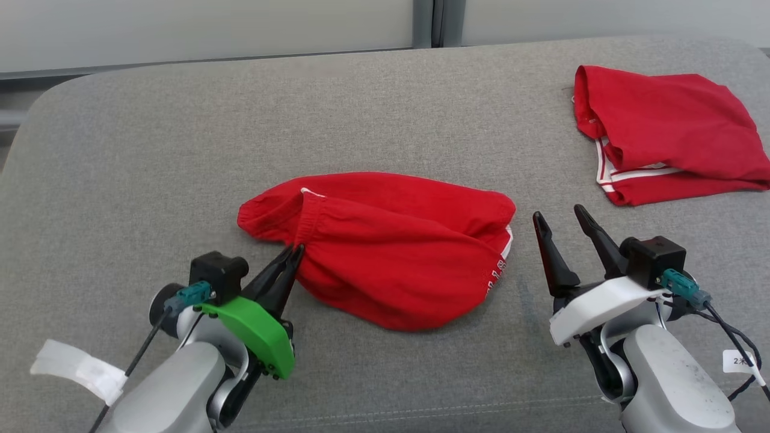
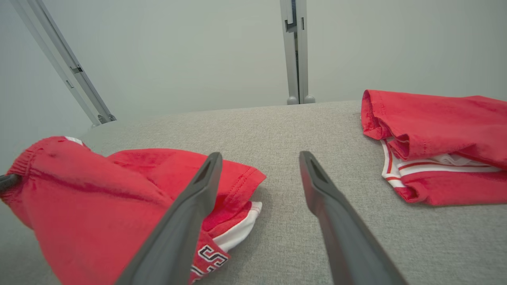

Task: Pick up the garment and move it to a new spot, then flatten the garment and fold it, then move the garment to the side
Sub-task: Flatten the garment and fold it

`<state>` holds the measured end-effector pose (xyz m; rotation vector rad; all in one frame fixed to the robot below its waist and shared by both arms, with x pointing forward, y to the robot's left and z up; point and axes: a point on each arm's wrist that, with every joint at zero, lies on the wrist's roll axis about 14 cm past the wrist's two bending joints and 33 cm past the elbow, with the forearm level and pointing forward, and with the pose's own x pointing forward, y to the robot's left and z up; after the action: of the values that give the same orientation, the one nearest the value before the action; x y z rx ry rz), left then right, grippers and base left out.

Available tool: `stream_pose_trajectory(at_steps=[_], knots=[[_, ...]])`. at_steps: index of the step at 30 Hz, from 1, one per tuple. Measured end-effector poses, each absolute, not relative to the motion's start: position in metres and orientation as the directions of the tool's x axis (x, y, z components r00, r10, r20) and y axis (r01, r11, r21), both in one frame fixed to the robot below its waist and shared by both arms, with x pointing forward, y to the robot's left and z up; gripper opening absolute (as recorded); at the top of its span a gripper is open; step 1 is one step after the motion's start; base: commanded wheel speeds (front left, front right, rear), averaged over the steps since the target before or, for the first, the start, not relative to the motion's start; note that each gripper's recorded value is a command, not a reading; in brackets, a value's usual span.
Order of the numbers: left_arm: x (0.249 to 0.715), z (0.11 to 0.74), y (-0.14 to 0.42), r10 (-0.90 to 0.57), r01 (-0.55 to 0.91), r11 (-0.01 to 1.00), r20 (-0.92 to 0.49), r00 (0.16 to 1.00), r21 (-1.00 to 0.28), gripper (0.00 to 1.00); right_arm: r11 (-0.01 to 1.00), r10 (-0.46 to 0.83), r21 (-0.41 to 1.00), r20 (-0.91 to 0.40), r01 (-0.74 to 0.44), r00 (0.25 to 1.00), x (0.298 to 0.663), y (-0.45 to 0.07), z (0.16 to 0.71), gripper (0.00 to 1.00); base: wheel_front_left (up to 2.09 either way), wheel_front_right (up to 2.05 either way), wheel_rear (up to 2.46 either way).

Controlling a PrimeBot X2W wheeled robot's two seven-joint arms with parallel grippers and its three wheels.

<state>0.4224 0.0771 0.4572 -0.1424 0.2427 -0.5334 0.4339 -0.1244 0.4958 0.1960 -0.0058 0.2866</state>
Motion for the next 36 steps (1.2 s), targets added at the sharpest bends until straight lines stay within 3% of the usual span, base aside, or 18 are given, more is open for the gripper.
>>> stream_pose_trajectory(at_steps=[24, 26, 27, 28, 36], knots=[[0.353, 0.387, 0.087, -0.467, 0.373, 0.877, -0.353, 0.811, -0.302, 0.0, 0.932, 0.304, 0.2, 0.023, -0.302, 0.953, 0.432, -0.116, 0.493, 1.0, 0.0, 0.0, 0.0], [0.351, 0.383, 0.086, -0.467, 0.371, 0.877, -0.363, 0.806, -0.306, 0.66, 0.932, 0.304, 0.199, 0.021, -0.302, 0.952, 0.432, -0.116, 0.493, 1.0, 0.0, 0.0, 0.0], [0.352, 0.385, 0.086, -0.463, 0.365, 0.878, -0.357, 0.811, -0.311, 0.66, 0.932, 0.304, 0.199, 0.021, -0.302, 0.953, 0.432, -0.117, 0.493, 1.0, 0.0, 0.0, 0.0], [0.355, 0.388, 0.085, -0.463, 0.363, 0.877, -0.346, 0.816, -0.315, 1.0, 0.932, 0.303, 0.2, 0.022, -0.301, 0.953, 0.432, -0.117, 0.493, 1.0, 0.0, 0.0, 0.0], [0.373, 0.418, 0.084, -0.465, 0.388, 0.869, -0.243, 0.851, -0.306, 1.0, 0.933, 0.299, 0.203, 0.022, -0.297, 0.954, 0.431, -0.118, 0.493, 1.0, 0.0, 0.0, 0.0]])
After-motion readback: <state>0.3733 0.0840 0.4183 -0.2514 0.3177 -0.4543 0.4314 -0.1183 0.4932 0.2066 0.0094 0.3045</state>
